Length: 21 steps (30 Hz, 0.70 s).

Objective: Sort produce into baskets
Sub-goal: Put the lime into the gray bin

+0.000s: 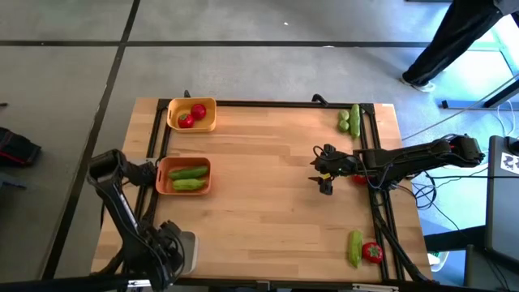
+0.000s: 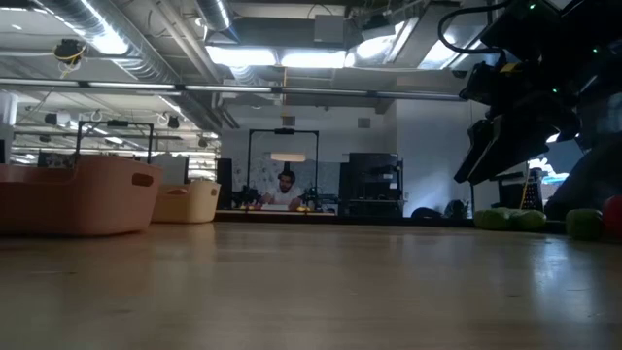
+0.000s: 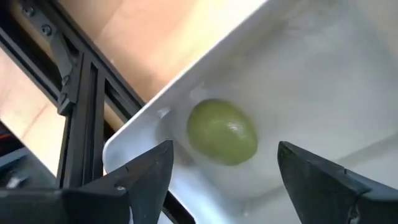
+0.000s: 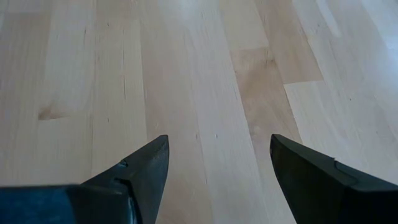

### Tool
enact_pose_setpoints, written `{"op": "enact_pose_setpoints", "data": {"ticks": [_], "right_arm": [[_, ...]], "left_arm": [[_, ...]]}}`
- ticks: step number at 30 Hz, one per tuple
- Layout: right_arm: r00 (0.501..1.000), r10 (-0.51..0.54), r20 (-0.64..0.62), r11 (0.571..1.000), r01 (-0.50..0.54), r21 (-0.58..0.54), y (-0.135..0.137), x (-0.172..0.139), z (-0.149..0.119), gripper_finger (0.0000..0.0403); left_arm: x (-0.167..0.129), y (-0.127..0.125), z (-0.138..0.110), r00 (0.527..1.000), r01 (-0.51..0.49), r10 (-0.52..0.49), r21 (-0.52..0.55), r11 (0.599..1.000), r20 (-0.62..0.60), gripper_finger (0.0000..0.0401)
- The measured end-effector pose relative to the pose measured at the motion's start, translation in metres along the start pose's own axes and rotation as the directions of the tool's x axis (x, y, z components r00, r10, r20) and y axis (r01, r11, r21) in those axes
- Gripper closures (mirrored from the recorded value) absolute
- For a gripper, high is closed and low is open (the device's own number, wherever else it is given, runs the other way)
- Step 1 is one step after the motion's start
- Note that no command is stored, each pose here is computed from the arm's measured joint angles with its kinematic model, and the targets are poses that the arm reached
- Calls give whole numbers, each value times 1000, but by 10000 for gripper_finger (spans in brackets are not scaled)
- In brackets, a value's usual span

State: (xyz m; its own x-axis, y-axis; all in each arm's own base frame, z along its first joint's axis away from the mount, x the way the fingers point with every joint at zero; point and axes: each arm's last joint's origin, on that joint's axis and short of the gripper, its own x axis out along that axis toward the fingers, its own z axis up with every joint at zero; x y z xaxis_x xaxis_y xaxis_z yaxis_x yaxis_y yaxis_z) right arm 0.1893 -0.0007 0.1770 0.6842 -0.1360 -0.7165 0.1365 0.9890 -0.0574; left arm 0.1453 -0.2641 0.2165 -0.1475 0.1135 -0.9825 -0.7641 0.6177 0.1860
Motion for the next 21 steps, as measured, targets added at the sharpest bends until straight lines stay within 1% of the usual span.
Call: {"op": "enact_pose_setpoints", "data": {"ticks": [2,6,9,12,13,15,19,21], "right_arm": [[1000,0,0,1000,0,0,0,0,0,134],[1000,1,0,1000,-1,0,0,0,0,134],[1000,5,0,1000,-5,0,0,0,0,134],[1000,6,-4,1000,-6,0,0,0,0,134],[1000,6,-6,1000,-6,-1,0,0,-1,134],[1000,3,-10,1000,-3,-1,0,0,-1,134],[998,-5,-60,1000,7,22,-1,-4,2,134],[995,-28,-97,999,32,39,-1,-9,6,134]], "left_arm": [[-9,3,6,999,41,-41,-25,999,10,122],[-31,11,23,978,192,-185,-70,979,94,123],[-46,16,38,936,309,-285,-93,946,208,123],[-57,19,52,871,405,-357,-82,911,336,123],[-59,19,56,852,421,-366,-75,904,374,123],[-61,19,65,826,425,-364,-52,904,431,123],[-61,16,80,814,391,-338,-16,920,472,123],[-61,14,87,810,372,-324,-3,928,488,123]]}}
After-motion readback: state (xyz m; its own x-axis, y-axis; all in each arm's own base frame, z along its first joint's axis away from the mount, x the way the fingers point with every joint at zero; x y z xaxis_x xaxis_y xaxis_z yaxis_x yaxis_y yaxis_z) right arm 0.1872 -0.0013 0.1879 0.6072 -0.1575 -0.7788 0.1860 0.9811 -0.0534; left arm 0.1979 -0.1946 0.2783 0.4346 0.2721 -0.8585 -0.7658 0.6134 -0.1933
